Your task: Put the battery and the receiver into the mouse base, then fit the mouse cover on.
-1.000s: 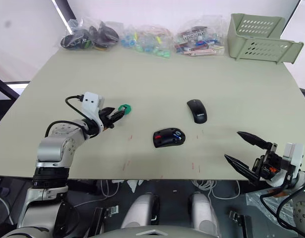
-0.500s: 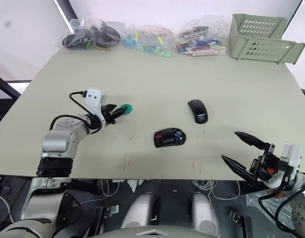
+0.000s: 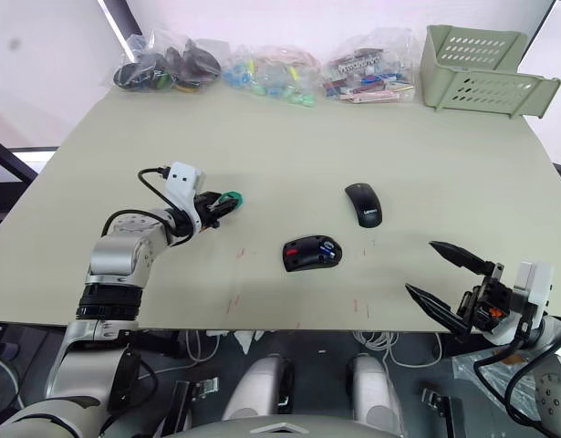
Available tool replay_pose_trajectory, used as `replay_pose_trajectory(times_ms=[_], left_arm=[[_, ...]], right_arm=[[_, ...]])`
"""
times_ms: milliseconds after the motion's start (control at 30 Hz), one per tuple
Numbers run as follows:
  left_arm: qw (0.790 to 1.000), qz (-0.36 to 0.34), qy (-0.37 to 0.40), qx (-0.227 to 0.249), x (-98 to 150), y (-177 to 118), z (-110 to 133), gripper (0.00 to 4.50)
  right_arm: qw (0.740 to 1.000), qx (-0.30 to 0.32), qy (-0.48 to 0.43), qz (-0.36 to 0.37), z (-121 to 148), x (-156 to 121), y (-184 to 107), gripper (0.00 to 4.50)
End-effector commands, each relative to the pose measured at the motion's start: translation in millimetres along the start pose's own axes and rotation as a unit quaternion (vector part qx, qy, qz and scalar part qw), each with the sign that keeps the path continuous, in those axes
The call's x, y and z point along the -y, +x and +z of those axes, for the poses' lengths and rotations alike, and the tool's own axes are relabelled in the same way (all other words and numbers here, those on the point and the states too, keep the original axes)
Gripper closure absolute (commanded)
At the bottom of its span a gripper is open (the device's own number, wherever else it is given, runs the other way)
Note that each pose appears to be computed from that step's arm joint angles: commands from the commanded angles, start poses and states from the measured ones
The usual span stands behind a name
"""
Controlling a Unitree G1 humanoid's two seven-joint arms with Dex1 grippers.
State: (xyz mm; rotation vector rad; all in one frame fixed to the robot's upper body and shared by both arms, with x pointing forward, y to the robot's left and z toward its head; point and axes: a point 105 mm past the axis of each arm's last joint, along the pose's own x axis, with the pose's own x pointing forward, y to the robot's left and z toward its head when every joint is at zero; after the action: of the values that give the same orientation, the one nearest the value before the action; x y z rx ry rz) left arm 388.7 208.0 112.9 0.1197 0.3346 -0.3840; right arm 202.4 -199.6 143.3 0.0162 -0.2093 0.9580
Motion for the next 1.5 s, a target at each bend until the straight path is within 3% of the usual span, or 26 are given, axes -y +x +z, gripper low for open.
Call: replay_pose_trajectory(times_ms=[33, 967, 1000, 1033, 1200, 1300, 1367, 1500], left_arm=[[1.0, -0.003, 0.013, 0.02, 1.6, 0.0, 13.3, 2.09], [1.0, -0.005, 0.005, 0.001, -0.4, -2.6, 9.3, 2.09], [1.0, -0.004, 0.005, 0.001, -0.7, -2.7, 9.2, 2.5], [1.0, -0.003, 0.006, 0.001, -0.8, -2.8, 9.2, 2.61], [1.0, -0.003, 0.005, 0.0, -0.7, -3.1, 8.9, 2.61], [1.0, -0.004, 0.006, 0.001, 0.0, -3.6, 9.3, 3.3], [1.0, -0.004, 0.008, 0.002, -0.1, -4.0, 9.5, 4.08], [1.0, -0.004, 0.01, 0.003, -0.1, -4.9, 9.8, 4.08]], right_arm=[[1.0, 0.007, -0.01, 0.011, 9.9, -3.8, 2.4, 0.0], [1.0, 0.008, -0.003, 0.01, 9.9, -9.3, 8.0, 0.0], [1.0, 0.008, -0.003, 0.01, 9.9, -9.3, 8.1, 0.0], [1.0, 0.008, -0.003, 0.01, 9.9, -9.2, 8.3, 0.0], [1.0, 0.008, -0.002, 0.011, 9.4, -9.5, 8.7, 0.0], [1.0, 0.009, -0.002, 0.012, 9.4, -10.0, 9.2, 0.0], [1.0, 0.009, -0.002, 0.012, 9.3, -10.2, 9.3, 0.0], [1.0, 0.01, -0.002, 0.013, 9.2, -10.2, 9.8, 0.0]])
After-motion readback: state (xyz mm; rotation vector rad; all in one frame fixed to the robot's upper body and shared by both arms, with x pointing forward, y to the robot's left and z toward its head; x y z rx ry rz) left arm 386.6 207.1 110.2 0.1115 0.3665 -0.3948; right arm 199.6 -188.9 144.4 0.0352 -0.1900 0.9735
